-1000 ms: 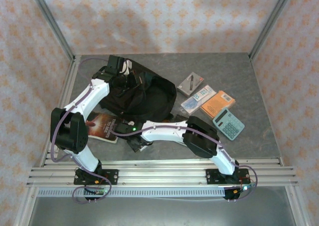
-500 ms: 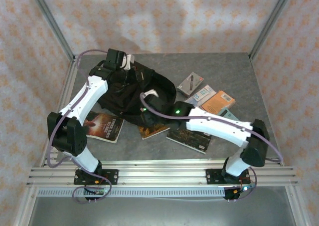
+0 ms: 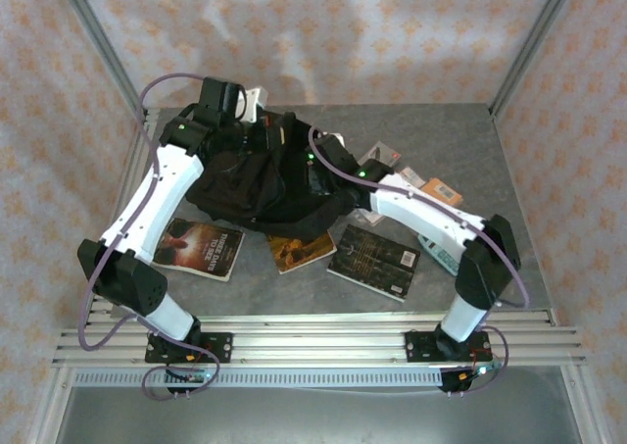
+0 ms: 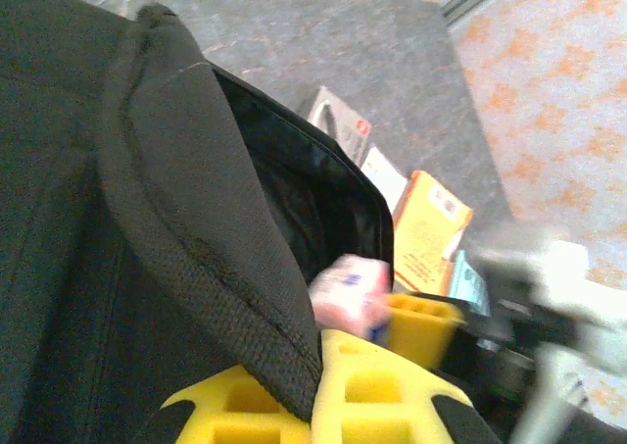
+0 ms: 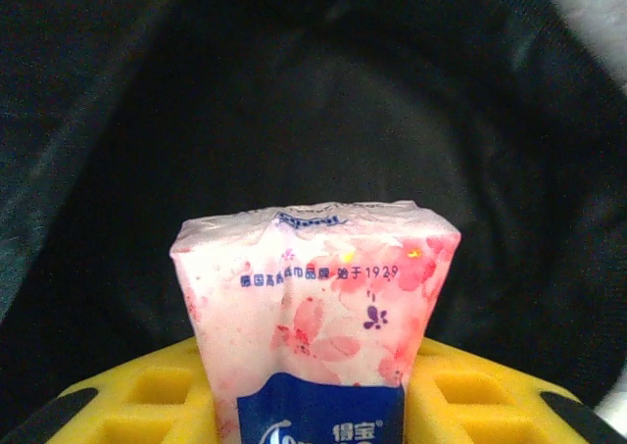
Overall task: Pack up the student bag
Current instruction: Place the personal item in the student bag, then pick up the calculator from the bottom-right of the table, then place the calculator in the student bag.
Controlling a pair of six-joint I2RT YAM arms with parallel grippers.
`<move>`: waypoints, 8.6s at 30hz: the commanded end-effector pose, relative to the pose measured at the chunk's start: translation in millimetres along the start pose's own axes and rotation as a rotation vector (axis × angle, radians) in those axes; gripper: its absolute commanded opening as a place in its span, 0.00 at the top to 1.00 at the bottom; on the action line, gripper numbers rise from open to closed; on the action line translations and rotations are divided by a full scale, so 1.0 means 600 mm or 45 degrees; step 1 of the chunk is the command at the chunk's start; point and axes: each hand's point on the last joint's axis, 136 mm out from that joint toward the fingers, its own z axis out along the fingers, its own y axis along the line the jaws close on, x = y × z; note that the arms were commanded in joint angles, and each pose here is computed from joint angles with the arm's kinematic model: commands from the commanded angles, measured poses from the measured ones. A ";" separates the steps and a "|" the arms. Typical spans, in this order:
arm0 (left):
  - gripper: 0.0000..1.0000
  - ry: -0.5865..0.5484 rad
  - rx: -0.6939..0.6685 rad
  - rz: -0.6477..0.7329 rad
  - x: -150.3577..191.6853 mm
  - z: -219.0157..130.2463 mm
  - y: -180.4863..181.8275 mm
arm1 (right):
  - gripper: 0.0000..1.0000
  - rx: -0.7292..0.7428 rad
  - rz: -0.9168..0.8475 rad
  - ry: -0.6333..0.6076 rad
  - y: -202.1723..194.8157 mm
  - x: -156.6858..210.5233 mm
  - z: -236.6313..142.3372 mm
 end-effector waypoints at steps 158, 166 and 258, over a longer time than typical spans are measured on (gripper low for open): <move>1.00 0.075 0.154 -0.050 0.099 0.056 -0.012 | 0.62 1.048 0.868 0.571 -0.541 0.278 -0.079; 1.00 0.075 0.159 -0.051 0.098 0.054 -0.012 | 0.60 1.033 0.855 0.655 -0.538 0.311 -0.066; 1.00 -0.075 0.183 0.012 0.006 -0.039 -0.076 | 1.00 -0.844 0.902 -0.202 -0.077 -0.148 -0.126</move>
